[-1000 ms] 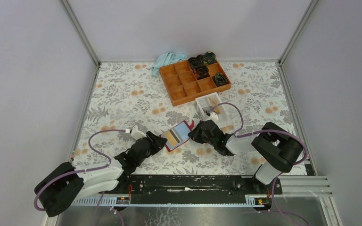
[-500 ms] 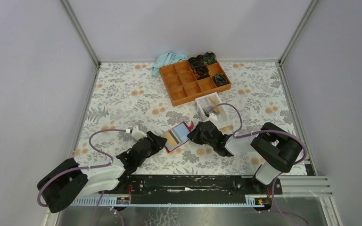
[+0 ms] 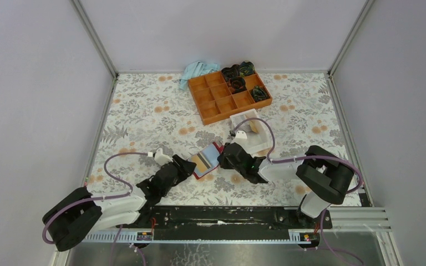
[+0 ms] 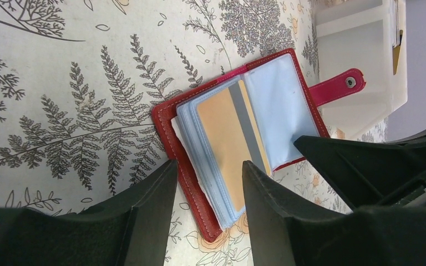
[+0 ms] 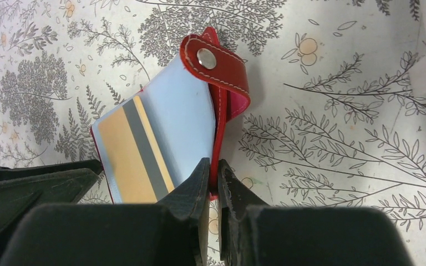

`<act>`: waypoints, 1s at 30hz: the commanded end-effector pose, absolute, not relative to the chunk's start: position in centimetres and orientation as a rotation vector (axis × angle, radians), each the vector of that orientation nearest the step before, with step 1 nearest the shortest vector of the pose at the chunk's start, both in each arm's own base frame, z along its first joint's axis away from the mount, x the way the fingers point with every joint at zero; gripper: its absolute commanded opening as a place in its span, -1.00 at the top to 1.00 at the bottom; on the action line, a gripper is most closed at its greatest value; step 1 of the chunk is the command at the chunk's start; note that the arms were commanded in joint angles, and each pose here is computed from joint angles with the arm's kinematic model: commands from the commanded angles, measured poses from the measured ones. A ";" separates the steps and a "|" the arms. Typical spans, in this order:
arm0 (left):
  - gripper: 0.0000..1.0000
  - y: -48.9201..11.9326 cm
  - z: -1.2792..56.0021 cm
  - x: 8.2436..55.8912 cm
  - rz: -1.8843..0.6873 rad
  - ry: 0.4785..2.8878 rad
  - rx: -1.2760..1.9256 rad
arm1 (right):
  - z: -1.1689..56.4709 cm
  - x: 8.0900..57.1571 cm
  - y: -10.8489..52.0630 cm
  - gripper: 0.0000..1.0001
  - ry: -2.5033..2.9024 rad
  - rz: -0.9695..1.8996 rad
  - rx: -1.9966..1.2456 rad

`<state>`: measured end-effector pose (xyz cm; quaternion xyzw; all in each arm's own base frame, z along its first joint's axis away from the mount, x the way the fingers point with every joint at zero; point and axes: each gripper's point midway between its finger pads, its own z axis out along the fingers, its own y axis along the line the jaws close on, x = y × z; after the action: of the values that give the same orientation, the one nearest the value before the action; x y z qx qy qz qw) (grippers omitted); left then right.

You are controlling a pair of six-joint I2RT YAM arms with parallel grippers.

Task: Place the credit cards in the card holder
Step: Close the card holder at the center of the board.

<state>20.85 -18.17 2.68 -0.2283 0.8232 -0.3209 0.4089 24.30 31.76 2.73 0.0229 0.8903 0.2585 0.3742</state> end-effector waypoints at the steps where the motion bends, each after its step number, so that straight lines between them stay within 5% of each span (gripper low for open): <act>1: -0.07 -19.4 5.0 21.4 -0.866 2.009 -0.540 | 4.5 23.7 33.6 0.91 2.248 0.683 -0.020; 30: -0.07 -22.4 9.5 22.0 -0.941 1.897 -0.446 | 3.5 22.3 32.4 0.91 2.260 0.700 0.053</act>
<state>21.53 -22.22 7.13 -0.1831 0.7946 -0.3717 0.4438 22.07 32.58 2.15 0.0009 0.8951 0.2613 0.3612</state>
